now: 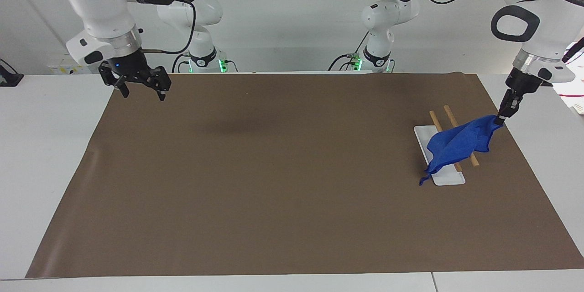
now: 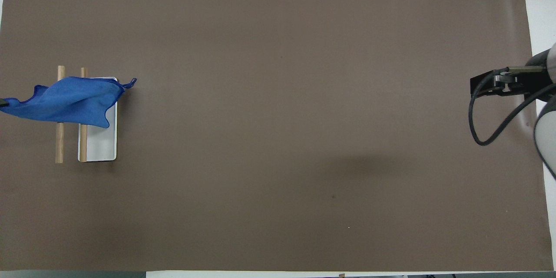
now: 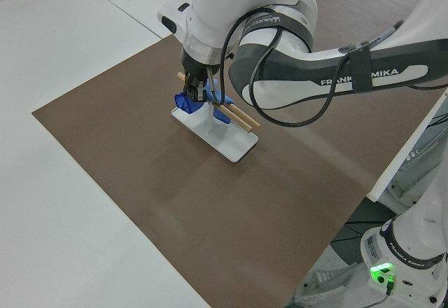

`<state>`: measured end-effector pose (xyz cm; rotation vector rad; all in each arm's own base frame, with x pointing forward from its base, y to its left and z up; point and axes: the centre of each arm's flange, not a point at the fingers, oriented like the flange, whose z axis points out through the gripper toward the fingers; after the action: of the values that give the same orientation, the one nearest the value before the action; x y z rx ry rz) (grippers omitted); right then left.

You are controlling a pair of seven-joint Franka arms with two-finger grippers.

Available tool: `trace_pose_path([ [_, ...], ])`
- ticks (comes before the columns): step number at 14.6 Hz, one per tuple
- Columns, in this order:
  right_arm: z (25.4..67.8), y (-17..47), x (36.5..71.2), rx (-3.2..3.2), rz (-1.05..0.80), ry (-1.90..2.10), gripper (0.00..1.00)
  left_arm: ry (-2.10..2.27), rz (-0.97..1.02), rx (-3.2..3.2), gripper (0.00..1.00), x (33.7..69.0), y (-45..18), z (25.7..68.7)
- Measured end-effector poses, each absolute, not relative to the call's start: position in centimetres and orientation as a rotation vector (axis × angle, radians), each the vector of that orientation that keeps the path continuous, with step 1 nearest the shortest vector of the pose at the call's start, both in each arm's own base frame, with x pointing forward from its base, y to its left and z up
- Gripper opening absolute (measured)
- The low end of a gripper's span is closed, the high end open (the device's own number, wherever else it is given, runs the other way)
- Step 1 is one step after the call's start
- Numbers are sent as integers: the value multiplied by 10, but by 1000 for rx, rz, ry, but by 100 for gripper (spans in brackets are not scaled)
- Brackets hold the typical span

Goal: Right arm passes towel to left arm to hang

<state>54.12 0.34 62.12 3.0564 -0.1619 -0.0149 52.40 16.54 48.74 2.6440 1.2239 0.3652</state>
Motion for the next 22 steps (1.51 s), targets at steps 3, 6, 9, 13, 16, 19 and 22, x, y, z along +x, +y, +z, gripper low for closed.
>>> trace_pose_path([
  [3, 637, -15, 534, 3055, -44, -211, 100, 1250, 377, 2637, 2, 524, 173, 475],
  [6, 631, -21, 532, 3061, -79, -219, 100, 1312, 409, 2616, 2, 527, 196, 456],
  [9, 633, -13, 528, 3075, -127, -203, 100, 1324, 418, 2613, 2, 530, 201, 447],
  [13, 633, -21, 528, 3110, -134, -236, 100, 1324, 434, 2610, 30, 532, 202, 450],
  [16, 632, -21, 527, 3113, -142, -235, 100, 1310, 451, 2608, 62, 538, 203, 468],
  [19, 631, -19, 527, 3113, -146, -230, 100, 1261, 393, 2625, 96, 545, 196, 503],
  [22, 630, -19, 527, 3113, -146, -231, 100, 1137, 360, 2694, 100, 556, 168, 530],
])
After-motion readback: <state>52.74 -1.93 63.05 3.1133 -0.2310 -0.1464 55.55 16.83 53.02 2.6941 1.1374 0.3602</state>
